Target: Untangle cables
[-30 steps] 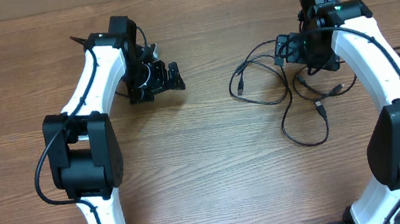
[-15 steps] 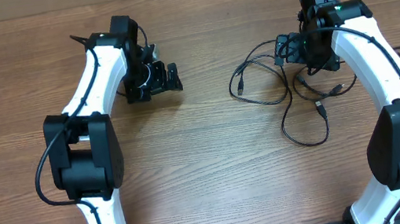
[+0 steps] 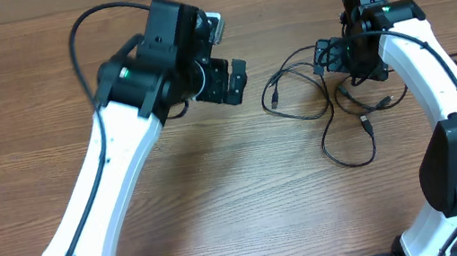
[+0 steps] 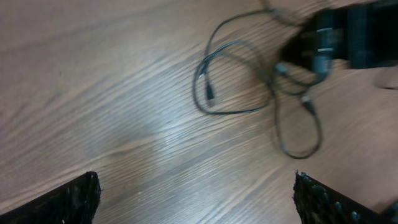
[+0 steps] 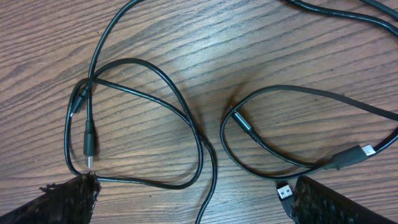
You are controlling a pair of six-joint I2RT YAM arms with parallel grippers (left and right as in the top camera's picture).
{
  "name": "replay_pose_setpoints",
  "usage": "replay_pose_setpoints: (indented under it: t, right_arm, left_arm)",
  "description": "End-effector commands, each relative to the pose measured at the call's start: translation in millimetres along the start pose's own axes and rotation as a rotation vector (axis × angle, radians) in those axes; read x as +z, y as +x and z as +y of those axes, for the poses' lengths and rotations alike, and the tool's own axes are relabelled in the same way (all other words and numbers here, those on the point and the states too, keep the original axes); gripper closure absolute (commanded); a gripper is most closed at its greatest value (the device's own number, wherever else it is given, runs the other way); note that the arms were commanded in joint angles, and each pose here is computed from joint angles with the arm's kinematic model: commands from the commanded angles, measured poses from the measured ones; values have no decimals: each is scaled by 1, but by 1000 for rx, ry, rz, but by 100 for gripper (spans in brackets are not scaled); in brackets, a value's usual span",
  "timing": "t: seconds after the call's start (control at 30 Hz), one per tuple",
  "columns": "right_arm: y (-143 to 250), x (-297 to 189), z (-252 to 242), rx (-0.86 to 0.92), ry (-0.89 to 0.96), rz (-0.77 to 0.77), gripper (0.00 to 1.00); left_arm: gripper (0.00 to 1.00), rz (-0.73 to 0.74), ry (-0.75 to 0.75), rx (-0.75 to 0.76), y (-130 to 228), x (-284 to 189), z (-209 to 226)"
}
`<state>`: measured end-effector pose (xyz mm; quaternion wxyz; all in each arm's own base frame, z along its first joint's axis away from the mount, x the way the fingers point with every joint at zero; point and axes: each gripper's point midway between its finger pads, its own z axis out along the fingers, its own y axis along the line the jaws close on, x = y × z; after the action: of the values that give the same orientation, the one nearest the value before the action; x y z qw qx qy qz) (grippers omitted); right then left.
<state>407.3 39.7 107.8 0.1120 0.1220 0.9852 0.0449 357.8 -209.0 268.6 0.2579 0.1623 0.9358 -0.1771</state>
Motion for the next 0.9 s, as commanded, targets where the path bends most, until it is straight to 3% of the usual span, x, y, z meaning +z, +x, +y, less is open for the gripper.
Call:
replay_pose_setpoints:
  t: [0.0,0.27,0.43,0.73,0.87]
  right_arm:
    - [-4,-5,3,-1,-11,-18,0]
    - [-4,-5,3,-1,-11,-18,0]
    - [-4,-5,3,-1,-11,-18,0]
    - [-4,-5,3,-1,-11,-18,0]
    - [-4,-5,3,-1,-11,-18,0]
  left_arm:
    - [0,-90,5,16,-8,-36,-12]
    - [0,-201,-4,3,-13,-83,-5]
    - [1,-176,-37,-38,4,-97,12]
    - [0,-137,-199,-85,37,-45,64]
    - [0,-37,-215,-100,80,-23,73]
